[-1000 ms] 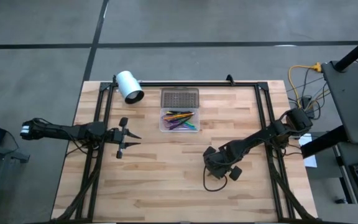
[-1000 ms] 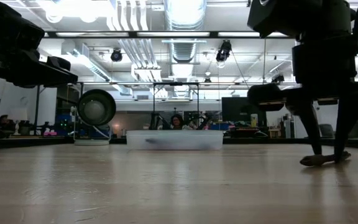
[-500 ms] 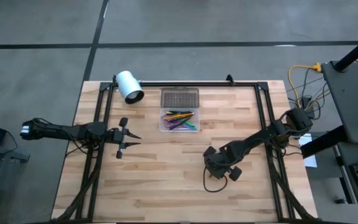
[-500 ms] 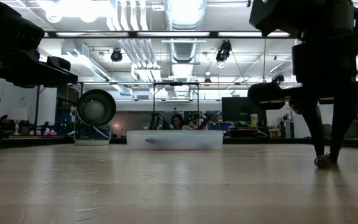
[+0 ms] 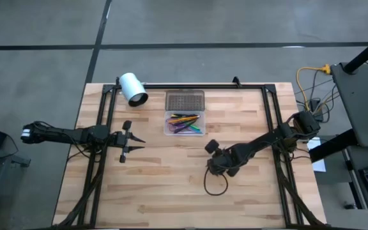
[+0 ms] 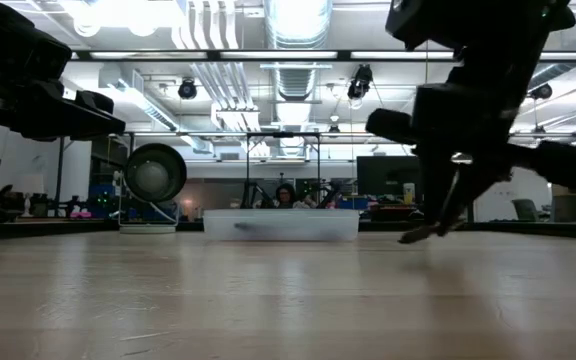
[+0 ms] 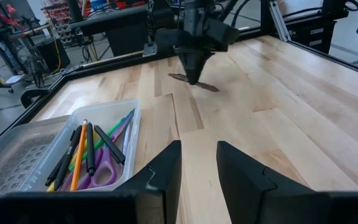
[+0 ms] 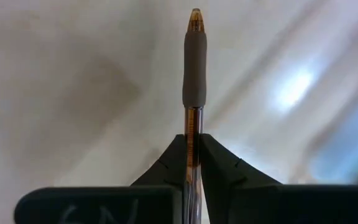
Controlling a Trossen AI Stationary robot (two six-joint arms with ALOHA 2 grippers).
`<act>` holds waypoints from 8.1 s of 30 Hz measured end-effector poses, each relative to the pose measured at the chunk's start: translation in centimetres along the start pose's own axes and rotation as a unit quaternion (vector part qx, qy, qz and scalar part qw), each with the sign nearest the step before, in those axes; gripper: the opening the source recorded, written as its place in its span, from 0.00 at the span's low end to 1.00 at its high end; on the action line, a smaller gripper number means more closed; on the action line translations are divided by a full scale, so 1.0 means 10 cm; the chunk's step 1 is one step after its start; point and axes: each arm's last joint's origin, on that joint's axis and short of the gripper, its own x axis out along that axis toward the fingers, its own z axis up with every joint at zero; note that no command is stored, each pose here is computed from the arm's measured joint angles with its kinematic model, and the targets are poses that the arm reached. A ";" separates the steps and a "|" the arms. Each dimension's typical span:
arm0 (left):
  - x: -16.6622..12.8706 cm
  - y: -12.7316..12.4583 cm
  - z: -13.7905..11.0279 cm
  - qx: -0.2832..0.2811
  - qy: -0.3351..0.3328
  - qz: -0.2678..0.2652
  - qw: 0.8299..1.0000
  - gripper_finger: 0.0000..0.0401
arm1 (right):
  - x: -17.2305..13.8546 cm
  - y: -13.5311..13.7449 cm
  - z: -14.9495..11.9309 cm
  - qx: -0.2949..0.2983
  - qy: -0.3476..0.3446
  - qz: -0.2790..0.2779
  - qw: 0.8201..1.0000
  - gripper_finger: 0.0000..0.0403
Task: Pick & place school supplies into a supply box
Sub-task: Put the brown pen into the supply box, then close the supply box
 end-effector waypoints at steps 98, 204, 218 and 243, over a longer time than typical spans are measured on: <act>0.00 0.00 0.00 0.000 0.000 0.000 1.000 0.22 | 0.07 -1.42 -0.28 0.305 -0.186 -0.293 0.887 0.20; 0.00 0.00 0.00 0.000 0.000 0.000 1.000 0.22 | 0.92 -2.94 -2.31 0.446 -0.173 -0.092 0.873 0.27; 0.00 0.00 0.00 0.000 0.000 0.000 1.000 0.22 | 1.01 -2.94 -2.39 0.463 -0.170 -0.092 0.865 0.30; 0.00 0.00 0.00 0.000 0.000 0.000 1.000 0.22 | 1.03 -2.86 -2.41 0.479 -0.147 -0.055 0.864 0.28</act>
